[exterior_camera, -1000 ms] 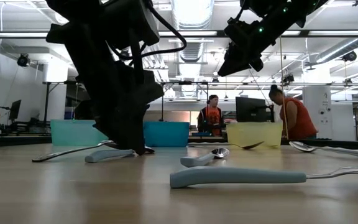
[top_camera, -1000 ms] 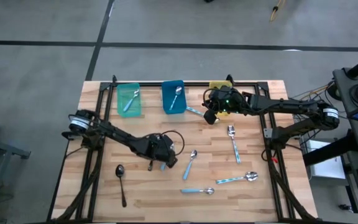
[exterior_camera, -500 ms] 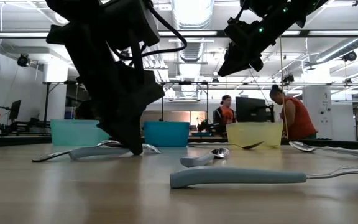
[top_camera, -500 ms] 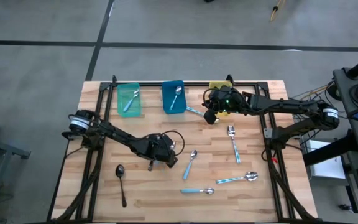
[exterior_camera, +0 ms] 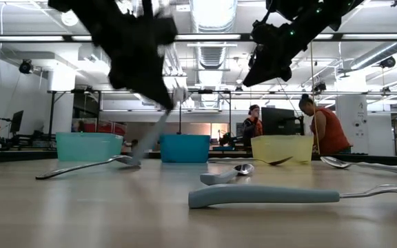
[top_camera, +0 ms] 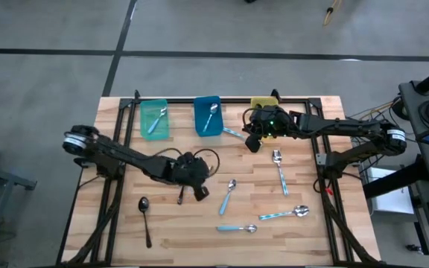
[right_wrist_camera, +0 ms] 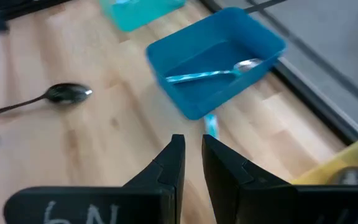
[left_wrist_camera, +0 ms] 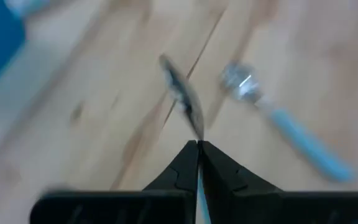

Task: Sort silverware by color (type)
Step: Put the blue spoon into the green bin

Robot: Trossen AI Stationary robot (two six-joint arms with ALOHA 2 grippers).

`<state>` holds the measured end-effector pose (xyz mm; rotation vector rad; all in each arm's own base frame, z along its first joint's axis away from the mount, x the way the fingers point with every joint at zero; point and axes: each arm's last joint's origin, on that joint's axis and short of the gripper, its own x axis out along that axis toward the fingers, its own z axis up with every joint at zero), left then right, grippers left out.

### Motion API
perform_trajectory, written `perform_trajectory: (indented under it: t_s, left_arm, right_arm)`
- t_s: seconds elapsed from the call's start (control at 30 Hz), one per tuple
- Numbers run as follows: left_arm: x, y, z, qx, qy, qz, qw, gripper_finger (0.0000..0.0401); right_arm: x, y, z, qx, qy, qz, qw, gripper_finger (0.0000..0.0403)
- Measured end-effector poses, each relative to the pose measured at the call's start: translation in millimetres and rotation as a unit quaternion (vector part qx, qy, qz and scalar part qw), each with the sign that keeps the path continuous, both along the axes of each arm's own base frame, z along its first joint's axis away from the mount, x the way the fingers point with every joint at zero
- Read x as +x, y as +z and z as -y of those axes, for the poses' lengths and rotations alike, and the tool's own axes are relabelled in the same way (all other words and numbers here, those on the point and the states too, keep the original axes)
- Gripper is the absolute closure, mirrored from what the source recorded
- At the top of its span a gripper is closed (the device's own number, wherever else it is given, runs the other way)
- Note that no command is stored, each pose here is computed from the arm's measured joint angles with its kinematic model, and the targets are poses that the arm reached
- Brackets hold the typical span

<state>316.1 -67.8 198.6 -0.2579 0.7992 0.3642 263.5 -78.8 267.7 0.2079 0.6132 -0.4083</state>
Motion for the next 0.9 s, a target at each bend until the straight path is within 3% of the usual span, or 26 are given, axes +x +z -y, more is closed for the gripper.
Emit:
perform_trajectory:
  t_s: [0.23, 0.37, 0.5, 0.6, 0.7, 0.77, 0.9]
  left_arm:
    - [-17, 54, -4, 0.040, -0.060, 0.089, 0.993, 0.0400]
    - [-23, 66, -5, 0.057, -0.078, 0.106, 0.990, 0.0401]
    - [-23, 73, 0, 0.077, -0.156, 0.120, 0.977, 0.0401]
    - [-20, 75, 6, 0.081, -0.240, 0.137, 0.957, 0.0401]
    - [-16, 75, 9, 0.086, -0.298, 0.156, 0.938, 0.0401]
    - [-14, 75, 10, 0.092, -0.312, 0.164, 0.932, 0.0401]
    - [-12, 74, 7, 0.109, -0.292, 0.160, 0.937, 0.0401]
  right_arm:
    - [3, -3, -14, 0.001, 0.038, -0.005, 0.999, 0.0356]
    - [5, -6, -23, 0.001, 0.055, -0.004, 0.998, 0.0356]
    - [10, -9, -36, -0.008, 0.102, 0.040, 0.994, 0.0356]
    - [15, -12, -48, 0.002, 0.192, 0.106, 0.976, 0.0356]
    - [17, -10, -61, 0.014, 0.266, 0.193, 0.944, 0.0356]
    - [17, -7, -68, 0.025, 0.295, 0.222, 0.929, 0.0356]
    - [17, -7, -82, 0.031, 0.316, 0.223, 0.921, 0.0355]
